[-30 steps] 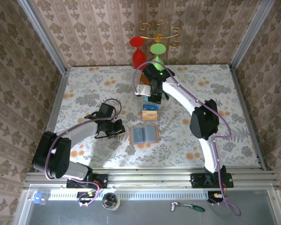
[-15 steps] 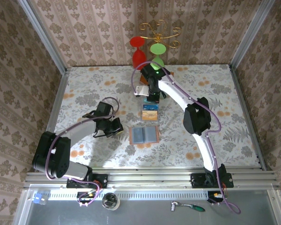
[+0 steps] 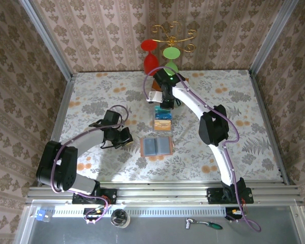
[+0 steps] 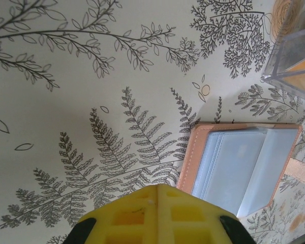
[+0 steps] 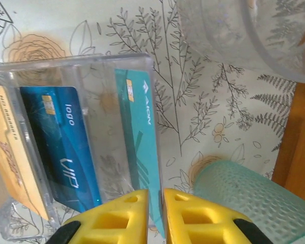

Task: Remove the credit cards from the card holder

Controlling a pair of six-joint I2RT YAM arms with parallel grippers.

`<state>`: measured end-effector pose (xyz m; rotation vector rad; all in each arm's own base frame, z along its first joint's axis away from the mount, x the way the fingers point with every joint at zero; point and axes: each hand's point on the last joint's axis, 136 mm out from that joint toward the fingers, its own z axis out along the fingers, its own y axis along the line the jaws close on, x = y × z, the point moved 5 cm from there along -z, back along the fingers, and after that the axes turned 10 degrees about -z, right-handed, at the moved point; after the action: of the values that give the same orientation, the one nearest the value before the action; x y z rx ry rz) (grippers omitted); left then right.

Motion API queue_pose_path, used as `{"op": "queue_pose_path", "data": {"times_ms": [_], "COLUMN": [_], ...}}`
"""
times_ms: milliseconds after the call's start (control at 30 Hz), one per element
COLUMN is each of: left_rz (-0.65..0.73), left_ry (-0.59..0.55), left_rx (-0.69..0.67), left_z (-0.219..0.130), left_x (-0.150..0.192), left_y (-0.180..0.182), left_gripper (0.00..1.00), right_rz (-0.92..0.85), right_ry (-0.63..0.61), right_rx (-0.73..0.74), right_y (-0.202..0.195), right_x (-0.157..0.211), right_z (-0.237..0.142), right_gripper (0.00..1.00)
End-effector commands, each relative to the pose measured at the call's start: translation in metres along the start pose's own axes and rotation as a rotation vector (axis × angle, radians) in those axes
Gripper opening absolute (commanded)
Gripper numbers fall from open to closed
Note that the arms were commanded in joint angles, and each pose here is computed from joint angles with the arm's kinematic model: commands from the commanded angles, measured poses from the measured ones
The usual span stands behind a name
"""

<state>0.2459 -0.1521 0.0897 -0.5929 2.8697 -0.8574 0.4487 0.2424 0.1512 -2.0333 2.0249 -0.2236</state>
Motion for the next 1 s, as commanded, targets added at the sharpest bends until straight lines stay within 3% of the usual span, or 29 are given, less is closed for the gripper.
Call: {"op": "queue_pose_path", "data": {"times_ms": [0, 233, 467, 967], "left_rz": [0.018, 0.016, 0.017, 0.008], "left_ry": [0.003, 0.001, -0.003, -0.002], "left_rx": [0.017, 0.022, 0.024, 0.041], "left_z": [-0.001, -0.002, -0.004, -0.003], "left_x": [-0.004, -0.006, -0.006, -0.005], "left_y": [-0.004, -0.005, -0.004, -0.004], "left_gripper": [0.05, 0.05, 0.05, 0.05], "right_rz": [0.017, 0.042, 0.046, 0.047], "right_ry": [0.012, -0.009, -0.019, -0.015], "right_rx": [0.054, 0.11, 0.129, 0.038], "right_y": [-0.012, -0.021, -0.026, -0.009], "right_x": [0.002, -0.002, -0.004, -0.003], "right_z": [-0.007, -0.013, -0.004, 0.021], "right_gripper": [0.18, 0.2, 0.16, 0.17]}}
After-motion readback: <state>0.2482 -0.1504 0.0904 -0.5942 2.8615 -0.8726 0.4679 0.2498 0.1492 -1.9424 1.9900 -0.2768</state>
